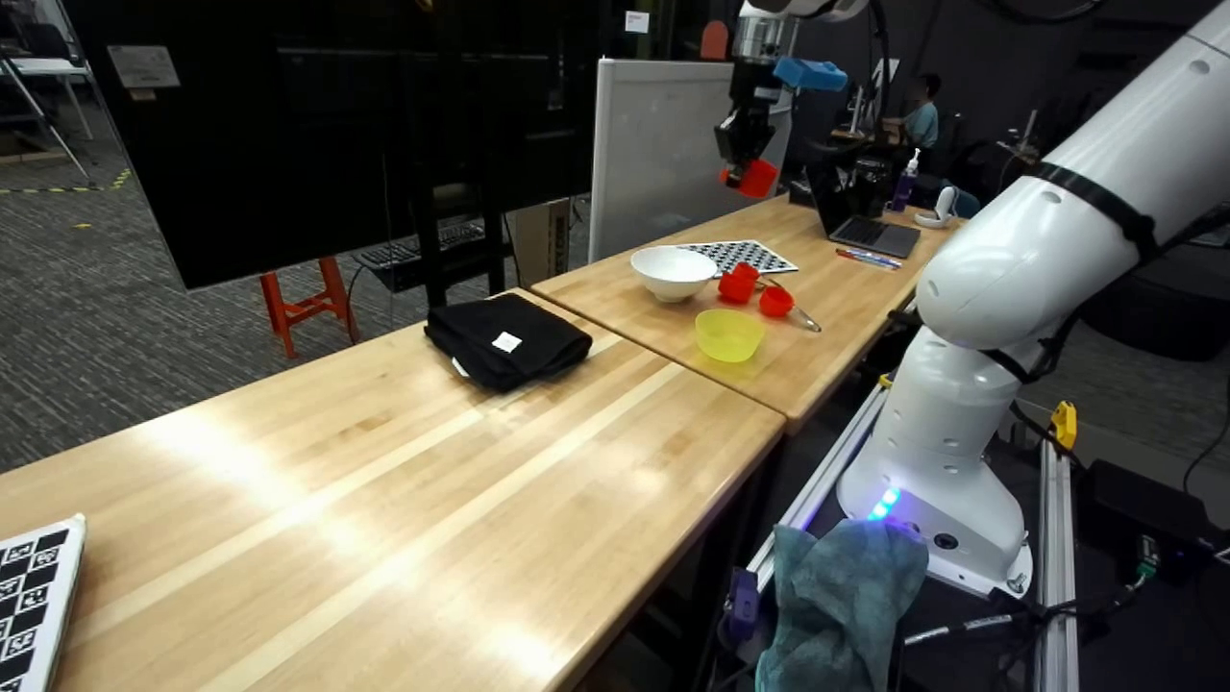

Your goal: Pick up the orange pot on the left and put it in the white bowl

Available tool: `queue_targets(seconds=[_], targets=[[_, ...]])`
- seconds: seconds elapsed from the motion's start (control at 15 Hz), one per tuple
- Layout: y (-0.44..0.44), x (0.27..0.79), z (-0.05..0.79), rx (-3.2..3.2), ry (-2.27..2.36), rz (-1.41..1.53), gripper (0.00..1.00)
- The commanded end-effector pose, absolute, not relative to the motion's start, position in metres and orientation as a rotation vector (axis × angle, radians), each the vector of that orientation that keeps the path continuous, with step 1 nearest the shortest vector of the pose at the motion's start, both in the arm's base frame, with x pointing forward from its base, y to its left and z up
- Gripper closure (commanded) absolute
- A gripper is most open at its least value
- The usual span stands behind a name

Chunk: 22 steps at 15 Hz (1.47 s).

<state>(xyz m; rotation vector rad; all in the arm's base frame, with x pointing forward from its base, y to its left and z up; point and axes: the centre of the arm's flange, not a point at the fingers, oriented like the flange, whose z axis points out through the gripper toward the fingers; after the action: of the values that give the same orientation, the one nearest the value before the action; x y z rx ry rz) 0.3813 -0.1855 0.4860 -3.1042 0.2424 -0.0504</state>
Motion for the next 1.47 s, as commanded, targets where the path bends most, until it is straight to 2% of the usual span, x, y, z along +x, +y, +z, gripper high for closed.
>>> queue_targets(seconds=[0.0, 0.8, 1.4], targets=[[-0.229, 0.421, 0.491, -3.083, 0.126, 0.070, 0.98], [-0.293, 0.513, 0.434, -3.011, -0.070, 0.260, 0.98], [-0.300, 0.543, 0.384, -3.018, -0.010, 0.390, 0.98]])
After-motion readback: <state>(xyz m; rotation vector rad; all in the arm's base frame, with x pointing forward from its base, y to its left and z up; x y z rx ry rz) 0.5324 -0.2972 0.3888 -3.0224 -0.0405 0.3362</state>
